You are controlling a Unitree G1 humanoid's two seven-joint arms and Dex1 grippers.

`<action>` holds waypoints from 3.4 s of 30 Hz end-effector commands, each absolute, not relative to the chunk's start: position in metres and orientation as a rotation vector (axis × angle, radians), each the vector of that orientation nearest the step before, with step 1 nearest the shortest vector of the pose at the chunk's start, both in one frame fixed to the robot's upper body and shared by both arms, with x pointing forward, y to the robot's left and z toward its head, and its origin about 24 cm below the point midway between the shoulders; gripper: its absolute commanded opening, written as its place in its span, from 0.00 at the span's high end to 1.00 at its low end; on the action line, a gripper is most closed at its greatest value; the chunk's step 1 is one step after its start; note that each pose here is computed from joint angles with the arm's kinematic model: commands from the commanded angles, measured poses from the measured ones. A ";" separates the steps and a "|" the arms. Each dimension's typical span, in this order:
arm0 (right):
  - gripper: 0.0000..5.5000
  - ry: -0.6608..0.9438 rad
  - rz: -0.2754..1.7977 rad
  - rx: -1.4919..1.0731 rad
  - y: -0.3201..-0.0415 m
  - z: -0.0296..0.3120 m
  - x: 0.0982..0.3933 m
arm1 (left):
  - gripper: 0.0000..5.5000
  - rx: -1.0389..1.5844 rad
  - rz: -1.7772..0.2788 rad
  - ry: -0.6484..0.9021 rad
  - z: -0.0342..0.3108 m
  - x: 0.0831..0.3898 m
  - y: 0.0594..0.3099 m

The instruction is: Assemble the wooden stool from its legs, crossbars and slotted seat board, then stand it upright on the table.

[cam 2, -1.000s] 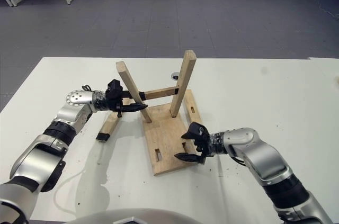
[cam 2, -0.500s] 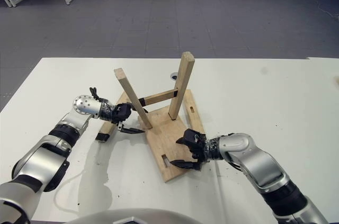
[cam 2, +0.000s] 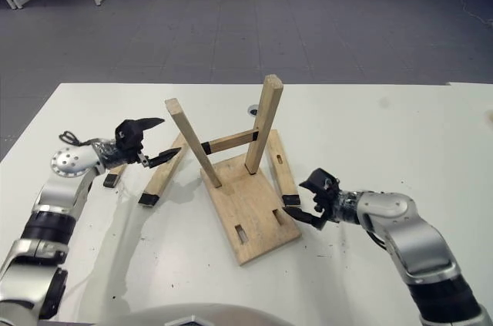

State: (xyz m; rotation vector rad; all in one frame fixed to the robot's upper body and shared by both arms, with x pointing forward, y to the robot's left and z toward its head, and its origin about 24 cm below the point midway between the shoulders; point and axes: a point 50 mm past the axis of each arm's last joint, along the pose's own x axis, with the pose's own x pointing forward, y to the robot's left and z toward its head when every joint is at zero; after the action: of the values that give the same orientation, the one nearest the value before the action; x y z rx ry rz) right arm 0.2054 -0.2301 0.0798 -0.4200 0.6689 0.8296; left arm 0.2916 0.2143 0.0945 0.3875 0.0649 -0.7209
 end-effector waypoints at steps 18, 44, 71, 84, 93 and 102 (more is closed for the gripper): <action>0.25 0.680 0.898 -0.572 -0.216 0.067 0.189 | 0.21 -0.048 -0.179 -0.064 0.204 0.303 0.202; 0.25 0.660 1.032 -0.280 -0.134 0.022 0.187 | 0.21 -0.232 -0.559 -0.046 0.236 0.318 0.102; 0.25 0.245 0.825 -0.193 -0.149 0.130 0.221 | 0.21 -0.171 -0.165 -0.140 0.224 0.262 0.172; 0.25 0.487 0.446 -0.232 -0.226 0.087 0.193 | 0.21 -0.039 0.038 0.367 0.067 0.212 0.254; 0.25 0.424 0.392 -0.109 -0.214 0.097 0.202 | 0.21 0.080 -0.137 0.540 0.019 0.212 0.286; 0.25 0.404 0.419 -0.071 -0.212 0.113 0.212 | 0.26 0.121 -0.181 0.620 -0.017 0.221 0.290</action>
State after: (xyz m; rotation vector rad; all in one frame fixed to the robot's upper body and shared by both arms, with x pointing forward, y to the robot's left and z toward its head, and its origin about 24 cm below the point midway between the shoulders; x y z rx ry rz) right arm 0.2087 -0.2109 0.1080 -0.0596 0.4090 0.4201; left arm 0.2395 0.2905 0.0096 0.1307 0.4782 -0.1764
